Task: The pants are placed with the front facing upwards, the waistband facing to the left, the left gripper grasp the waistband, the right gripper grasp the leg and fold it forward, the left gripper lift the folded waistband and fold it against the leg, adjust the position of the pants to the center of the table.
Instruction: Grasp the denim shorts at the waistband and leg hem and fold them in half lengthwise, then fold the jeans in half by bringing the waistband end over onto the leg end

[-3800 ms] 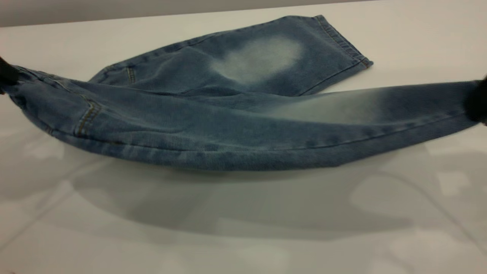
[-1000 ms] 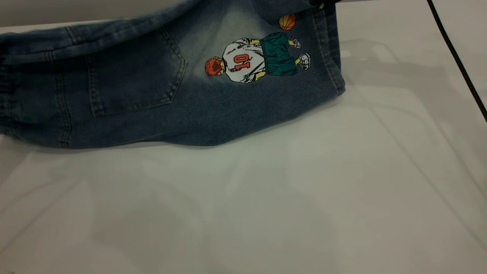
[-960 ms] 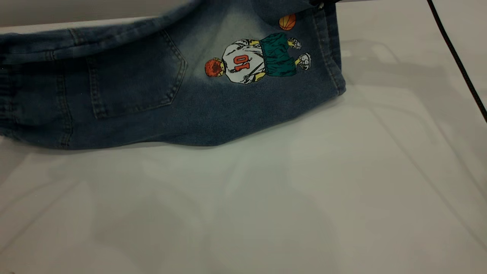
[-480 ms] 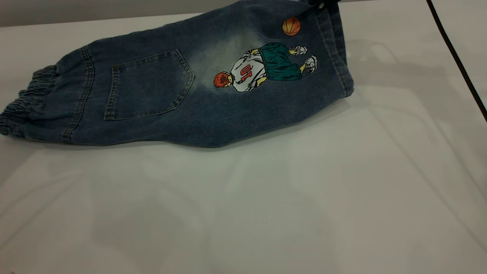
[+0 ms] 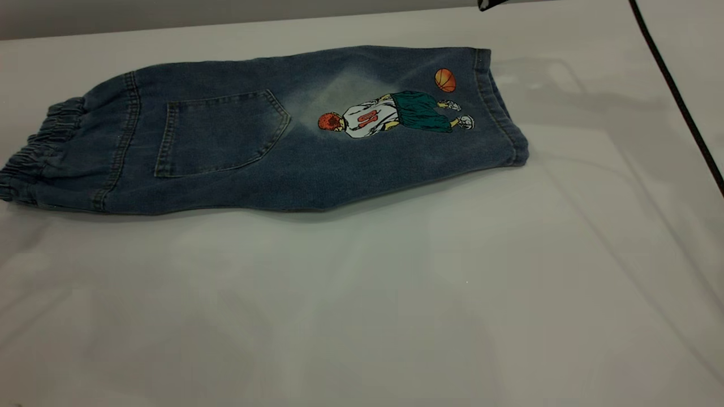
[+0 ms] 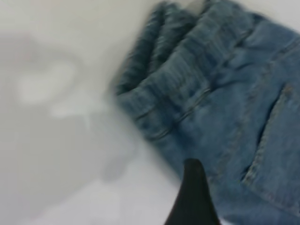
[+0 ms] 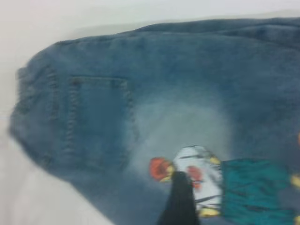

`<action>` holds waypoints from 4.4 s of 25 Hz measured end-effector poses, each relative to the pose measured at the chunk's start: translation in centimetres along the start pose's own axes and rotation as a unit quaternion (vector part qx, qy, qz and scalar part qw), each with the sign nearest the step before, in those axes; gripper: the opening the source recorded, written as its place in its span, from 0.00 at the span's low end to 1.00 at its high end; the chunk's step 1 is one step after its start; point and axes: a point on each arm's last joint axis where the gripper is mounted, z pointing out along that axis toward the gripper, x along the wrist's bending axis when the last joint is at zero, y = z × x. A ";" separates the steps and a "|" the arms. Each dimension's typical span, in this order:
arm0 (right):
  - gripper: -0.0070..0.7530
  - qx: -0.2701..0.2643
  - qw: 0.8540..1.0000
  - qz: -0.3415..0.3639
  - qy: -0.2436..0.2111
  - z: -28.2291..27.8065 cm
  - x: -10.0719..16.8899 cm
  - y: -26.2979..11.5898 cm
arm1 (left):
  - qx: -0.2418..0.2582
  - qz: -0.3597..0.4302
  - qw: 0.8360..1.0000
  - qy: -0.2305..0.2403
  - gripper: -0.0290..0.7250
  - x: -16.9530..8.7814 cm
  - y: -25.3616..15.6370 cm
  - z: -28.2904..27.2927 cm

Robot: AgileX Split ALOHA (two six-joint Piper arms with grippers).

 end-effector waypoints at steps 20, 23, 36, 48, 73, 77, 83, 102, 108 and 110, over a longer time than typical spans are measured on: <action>0.73 -0.007 0.998 -0.028 0.058 0.5 1.7 0.0 | 0.185 -0.056 0.976 -0.100 0.67 7.0 7.8 4.5; 0.73 -0.008 0.998 -0.029 0.057 0.5 1.7 0.0 | 0.206 -0.047 0.974 -0.084 0.67 7.5 7.6 4.9; 0.73 -0.010 0.998 -0.030 0.055 0.5 1.6 0.0 | 0.196 -0.006 0.980 -0.043 0.67 5.1 6.5 8.2; 0.73 -0.010 0.998 -0.031 0.054 0.5 1.6 0.0 | 0.204 -0.069 0.975 -0.062 0.67 6.0 5.7 10.6; 0.72 0.009 0.997 -0.044 0.060 2.0 2.9 -0.8 | 0.172 -0.068 0.981 -0.054 0.35 4.9 4.9 13.4; 0.72 0.038 0.996 -0.044 0.069 4.6 3.5 -2.1 | 0.174 -0.062 0.981 -0.057 0.23 4.8 4.8 13.4; 0.72 0.066 0.994 -0.038 0.077 10.0 4.6 -4.9 | 0.195 -0.037 0.977 -0.077 0.23 4.2 4.6 12.7; 0.72 0.076 0.990 -0.082 0.091 18.6 9.4 -7.8 | 0.163 0.094 0.980 -0.057 0.23 -0.8 5.9 2.4; 0.72 0.106 0.983 -0.103 0.105 20.4 11.8 -10.4 | 0.133 0.143 0.978 -0.076 0.23 -4.1 5.6 0.1; 0.72 0.113 0.982 -0.107 0.110 21.1 12.6 -11.2 | 0.135 0.166 0.973 -0.084 0.23 -5.5 4.9 -0.1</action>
